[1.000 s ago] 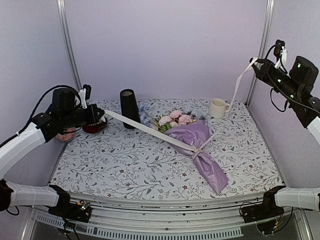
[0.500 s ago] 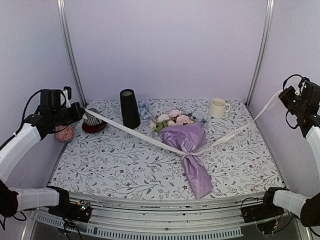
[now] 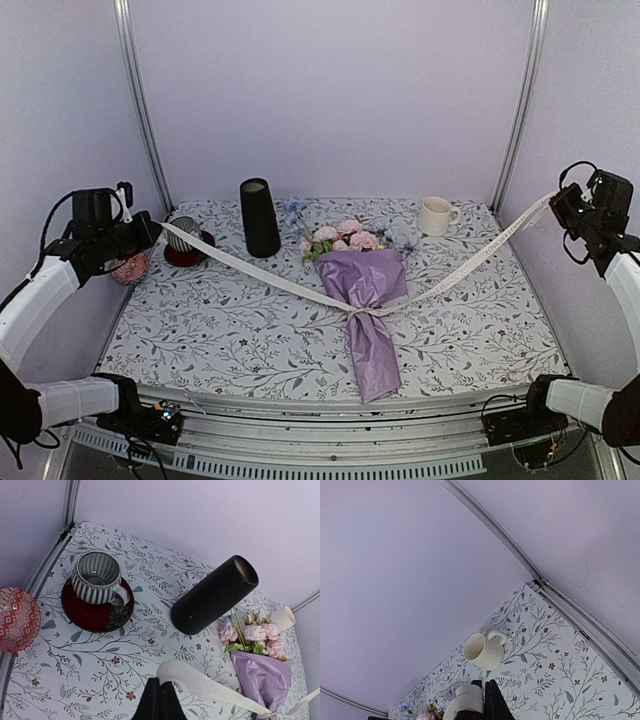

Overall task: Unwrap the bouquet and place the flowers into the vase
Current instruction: Untie the ribbon from the tied bouquet.

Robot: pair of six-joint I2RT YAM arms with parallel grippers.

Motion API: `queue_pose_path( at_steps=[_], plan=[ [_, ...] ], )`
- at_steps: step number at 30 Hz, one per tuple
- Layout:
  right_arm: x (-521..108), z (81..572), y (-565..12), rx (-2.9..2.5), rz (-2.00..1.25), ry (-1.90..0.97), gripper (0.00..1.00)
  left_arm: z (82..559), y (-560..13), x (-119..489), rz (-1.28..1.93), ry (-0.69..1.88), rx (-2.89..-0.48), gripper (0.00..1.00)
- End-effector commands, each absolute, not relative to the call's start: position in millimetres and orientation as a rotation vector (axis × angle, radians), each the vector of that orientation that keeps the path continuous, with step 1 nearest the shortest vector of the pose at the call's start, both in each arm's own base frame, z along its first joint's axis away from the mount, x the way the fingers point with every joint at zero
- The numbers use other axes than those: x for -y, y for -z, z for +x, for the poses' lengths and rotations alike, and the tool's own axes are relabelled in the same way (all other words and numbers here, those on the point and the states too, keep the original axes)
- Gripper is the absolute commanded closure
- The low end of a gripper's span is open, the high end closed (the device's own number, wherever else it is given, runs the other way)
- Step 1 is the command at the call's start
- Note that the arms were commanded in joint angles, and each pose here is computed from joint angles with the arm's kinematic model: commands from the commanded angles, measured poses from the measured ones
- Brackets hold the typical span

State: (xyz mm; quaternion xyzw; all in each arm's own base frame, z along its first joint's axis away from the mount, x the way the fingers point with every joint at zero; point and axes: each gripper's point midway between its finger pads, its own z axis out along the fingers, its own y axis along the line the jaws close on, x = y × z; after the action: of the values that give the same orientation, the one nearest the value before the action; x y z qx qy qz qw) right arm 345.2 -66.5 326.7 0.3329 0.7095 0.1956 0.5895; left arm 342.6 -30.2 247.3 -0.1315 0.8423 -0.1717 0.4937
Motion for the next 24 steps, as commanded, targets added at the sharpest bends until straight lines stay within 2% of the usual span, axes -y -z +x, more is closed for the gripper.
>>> queue_pose_path(
  at_steps=[1, 6, 10, 11, 13, 14, 16, 20, 24],
  plan=[
    [85, 341, -295, -1.687, 0.929, -0.372, 0.93, 340, -234, 26, -0.362, 0.425, -2.042, 1.00],
    [95, 334, -244, -1.756, 1.104, -0.313, 0.92, 329, -209, 7, -0.546, 0.374, -2.018, 0.95],
    [104, 321, -204, -1.790, 1.248, -0.248, 0.87, 313, -185, -7, -0.699, 0.342, -1.990, 0.91],
    [106, 318, -200, -1.786, 1.265, -0.229, 0.83, 308, -183, -13, -0.739, 0.320, -1.975, 0.83],
    [109, 316, -200, -1.770, 1.260, -0.206, 0.59, 299, -186, -26, -0.800, 0.267, -1.925, 0.57],
    [110, 315, -205, -1.760, 1.238, -0.195, 0.49, 295, -189, -31, -0.820, 0.245, -1.903, 0.46],
    [111, 314, -218, -1.733, 1.198, -0.187, 0.41, 286, -201, -42, -0.864, 0.197, -1.851, 0.35],
    [107, 311, -247, -1.706, 1.086, -0.191, 0.36, 259, -230, -68, -1.017, 0.105, -1.712, 0.33],
    [105, 301, -267, -1.664, 1.036, -0.184, 0.33, 243, -266, -72, -0.965, 0.136, -1.568, 0.31]
  ],
)
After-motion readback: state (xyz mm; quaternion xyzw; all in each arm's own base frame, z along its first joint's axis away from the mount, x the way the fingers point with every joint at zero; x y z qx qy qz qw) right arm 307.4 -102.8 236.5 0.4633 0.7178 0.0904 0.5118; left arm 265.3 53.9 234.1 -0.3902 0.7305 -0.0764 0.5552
